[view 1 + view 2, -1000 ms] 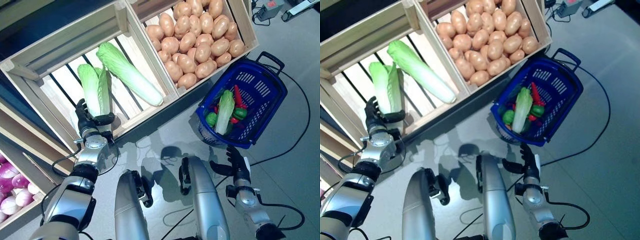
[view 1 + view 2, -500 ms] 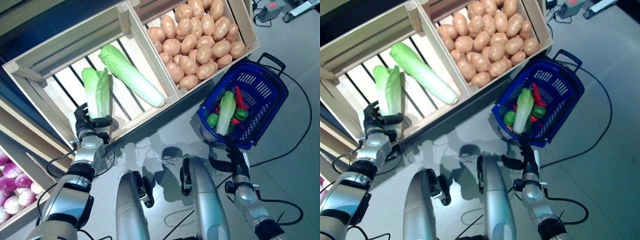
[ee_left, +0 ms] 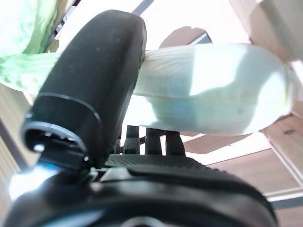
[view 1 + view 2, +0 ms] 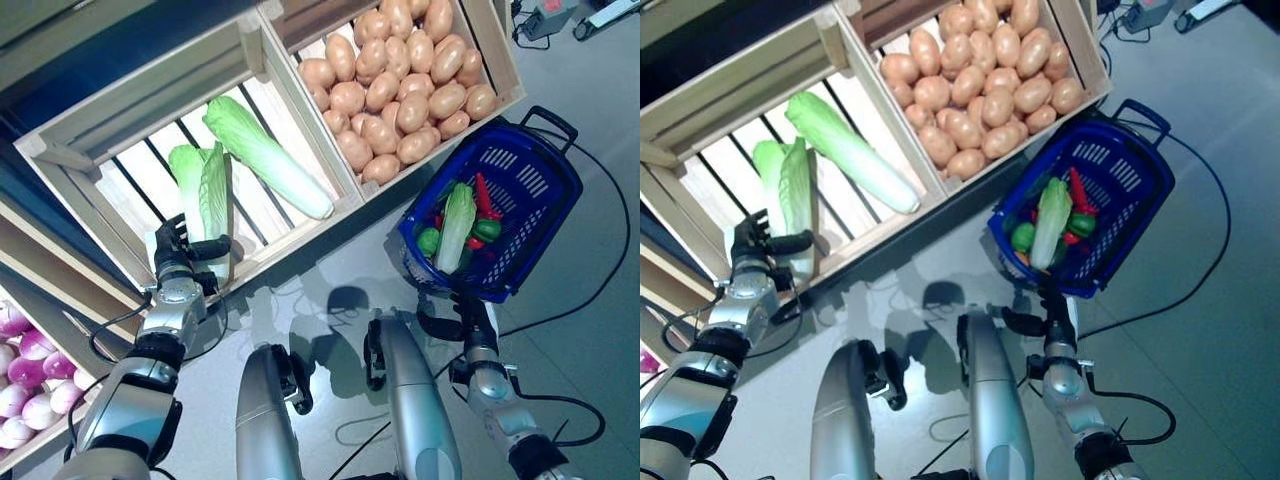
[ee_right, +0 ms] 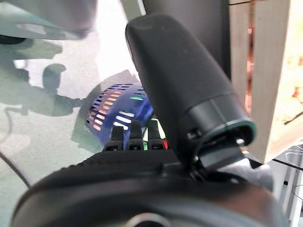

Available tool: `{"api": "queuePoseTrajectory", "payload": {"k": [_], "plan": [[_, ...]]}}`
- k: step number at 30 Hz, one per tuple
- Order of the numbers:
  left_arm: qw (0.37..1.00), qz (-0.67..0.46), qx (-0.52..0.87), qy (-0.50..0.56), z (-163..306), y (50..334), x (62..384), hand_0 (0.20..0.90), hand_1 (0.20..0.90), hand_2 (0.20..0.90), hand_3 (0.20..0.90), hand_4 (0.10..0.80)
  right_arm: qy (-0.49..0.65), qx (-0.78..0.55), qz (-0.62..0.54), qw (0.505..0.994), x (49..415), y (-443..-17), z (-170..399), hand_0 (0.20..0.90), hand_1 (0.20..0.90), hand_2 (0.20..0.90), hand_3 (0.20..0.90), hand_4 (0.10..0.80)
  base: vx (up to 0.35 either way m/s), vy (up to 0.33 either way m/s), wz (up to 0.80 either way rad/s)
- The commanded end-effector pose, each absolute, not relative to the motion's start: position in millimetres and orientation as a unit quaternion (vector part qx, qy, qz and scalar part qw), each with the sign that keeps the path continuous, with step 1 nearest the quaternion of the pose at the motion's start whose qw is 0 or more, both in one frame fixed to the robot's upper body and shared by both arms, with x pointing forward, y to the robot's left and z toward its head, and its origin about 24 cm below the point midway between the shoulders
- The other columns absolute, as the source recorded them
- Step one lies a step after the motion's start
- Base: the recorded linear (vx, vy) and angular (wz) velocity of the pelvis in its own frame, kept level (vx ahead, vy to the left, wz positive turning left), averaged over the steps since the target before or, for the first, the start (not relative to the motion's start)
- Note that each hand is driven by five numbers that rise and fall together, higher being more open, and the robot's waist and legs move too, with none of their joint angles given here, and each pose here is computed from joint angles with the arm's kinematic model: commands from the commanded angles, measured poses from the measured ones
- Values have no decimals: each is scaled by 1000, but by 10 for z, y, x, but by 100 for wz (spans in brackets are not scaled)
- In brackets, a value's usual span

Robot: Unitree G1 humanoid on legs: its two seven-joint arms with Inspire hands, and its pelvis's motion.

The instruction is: Put vegetables into the basket

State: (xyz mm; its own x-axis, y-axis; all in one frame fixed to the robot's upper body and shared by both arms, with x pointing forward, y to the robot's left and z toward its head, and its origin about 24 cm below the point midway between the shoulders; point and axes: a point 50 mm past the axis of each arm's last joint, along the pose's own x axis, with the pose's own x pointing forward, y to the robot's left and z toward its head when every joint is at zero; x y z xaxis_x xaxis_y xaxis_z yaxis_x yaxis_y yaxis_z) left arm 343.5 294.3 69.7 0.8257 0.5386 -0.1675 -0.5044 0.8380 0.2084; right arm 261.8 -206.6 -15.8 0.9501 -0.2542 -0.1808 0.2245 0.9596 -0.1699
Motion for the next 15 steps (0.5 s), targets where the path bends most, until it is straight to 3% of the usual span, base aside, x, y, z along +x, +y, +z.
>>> {"api": "queuePoseTrajectory", "payload": {"k": [1,15], "plan": [[963,237,80,95,604,2850,3379,300,300,300,300,400,-9,-29,-100,995,2717,-1940,205,900,900,900,900,800,87,12,-9],[966,215,87,113,184,2769,3017,300,300,300,300,400,26,-36,-119,992,2525,-1964,25,900,900,900,900,800,105,4,-5]]}}
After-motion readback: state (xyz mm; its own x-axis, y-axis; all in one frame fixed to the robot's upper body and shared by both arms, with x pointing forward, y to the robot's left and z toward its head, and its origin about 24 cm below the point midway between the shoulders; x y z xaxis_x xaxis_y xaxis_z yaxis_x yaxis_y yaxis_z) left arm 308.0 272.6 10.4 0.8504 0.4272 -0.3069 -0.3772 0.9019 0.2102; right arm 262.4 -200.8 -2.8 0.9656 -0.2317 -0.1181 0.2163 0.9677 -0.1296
